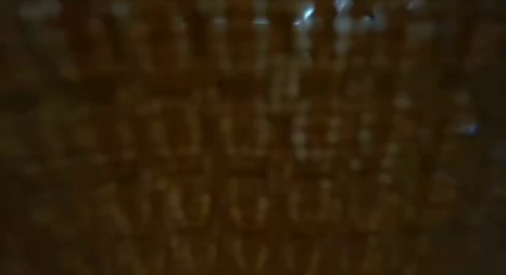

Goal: Fold towel
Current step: Fold the yellow towel

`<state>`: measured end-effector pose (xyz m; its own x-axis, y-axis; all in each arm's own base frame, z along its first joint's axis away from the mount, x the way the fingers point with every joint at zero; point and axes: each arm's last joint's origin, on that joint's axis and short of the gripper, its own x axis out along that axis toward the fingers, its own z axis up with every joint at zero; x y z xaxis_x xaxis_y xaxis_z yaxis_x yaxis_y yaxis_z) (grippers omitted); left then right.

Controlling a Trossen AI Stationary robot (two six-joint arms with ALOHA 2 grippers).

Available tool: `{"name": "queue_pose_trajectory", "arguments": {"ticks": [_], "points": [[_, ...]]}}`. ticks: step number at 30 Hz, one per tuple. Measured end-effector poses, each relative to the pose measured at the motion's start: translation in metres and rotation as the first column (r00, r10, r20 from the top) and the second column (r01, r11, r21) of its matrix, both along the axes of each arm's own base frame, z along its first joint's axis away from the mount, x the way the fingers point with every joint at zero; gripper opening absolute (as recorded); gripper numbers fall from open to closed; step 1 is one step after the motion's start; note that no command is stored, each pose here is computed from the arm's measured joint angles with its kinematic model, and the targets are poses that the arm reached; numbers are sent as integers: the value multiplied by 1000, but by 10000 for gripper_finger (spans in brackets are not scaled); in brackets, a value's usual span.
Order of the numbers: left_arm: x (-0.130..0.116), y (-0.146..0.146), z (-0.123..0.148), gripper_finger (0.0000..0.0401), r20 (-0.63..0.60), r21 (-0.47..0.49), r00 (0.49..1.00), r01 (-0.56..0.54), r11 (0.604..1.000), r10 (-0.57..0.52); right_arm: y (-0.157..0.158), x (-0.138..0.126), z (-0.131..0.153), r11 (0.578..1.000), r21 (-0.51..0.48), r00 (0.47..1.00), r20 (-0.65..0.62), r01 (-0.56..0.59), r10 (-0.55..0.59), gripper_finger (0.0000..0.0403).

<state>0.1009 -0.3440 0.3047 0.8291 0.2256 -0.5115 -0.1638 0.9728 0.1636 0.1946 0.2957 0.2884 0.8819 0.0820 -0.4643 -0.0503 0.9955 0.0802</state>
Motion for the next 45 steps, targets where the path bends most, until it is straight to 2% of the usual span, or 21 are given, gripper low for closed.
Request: {"name": "queue_pose_trajectory", "arguments": {"ticks": [5,9,12,16,23,25,29,32,34,37,42,45], "points": [[20,15,-28,5,-13,84,996,-88,993,89,-21,13,-29,983,-129,991,1,130,-131,4],[46,37,-54,5,-105,172,972,-190,967,210,-51,22,-51,936,-224,956,-46,272,-289,4],[62,58,-75,5,-211,251,926,-259,933,314,-74,25,-68,891,-253,908,-88,378,-411,4],[74,86,-103,5,-326,350,832,-335,875,449,-100,26,-89,838,-292,848,-133,462,-514,4],[77,123,-134,5,-374,473,713,-402,784,592,-123,29,-107,788,-323,791,-159,524,-591,4],[78,128,-138,5,-358,495,713,-403,770,603,-125,31,-107,786,-324,789,-156,527,-594,4],[81,131,-135,5,-295,493,758,-401,772,582,-120,36,-95,784,-336,802,-121,522,-586,4],[85,137,-133,5,-287,496,755,-410,766,590,-121,37,-89,775,-349,797,-116,526,-593,4],[86,144,-137,5,-308,523,737,-397,755,601,-125,40,-91,778,-332,786,-144,534,-601,4],[85,150,-147,5,-370,519,691,-400,755,620,-130,43,-102,798,-307,762,-258,519,-595,4],[82,152,-163,10,-473,479,638,-392,785,607,-128,44,-130,854,-214,719,-465,475,-517,15],[81,151,-167,37,-525,459,609,-386,800,595,-132,44,-137,842,-189,663,-540,505,-519,44]]}}
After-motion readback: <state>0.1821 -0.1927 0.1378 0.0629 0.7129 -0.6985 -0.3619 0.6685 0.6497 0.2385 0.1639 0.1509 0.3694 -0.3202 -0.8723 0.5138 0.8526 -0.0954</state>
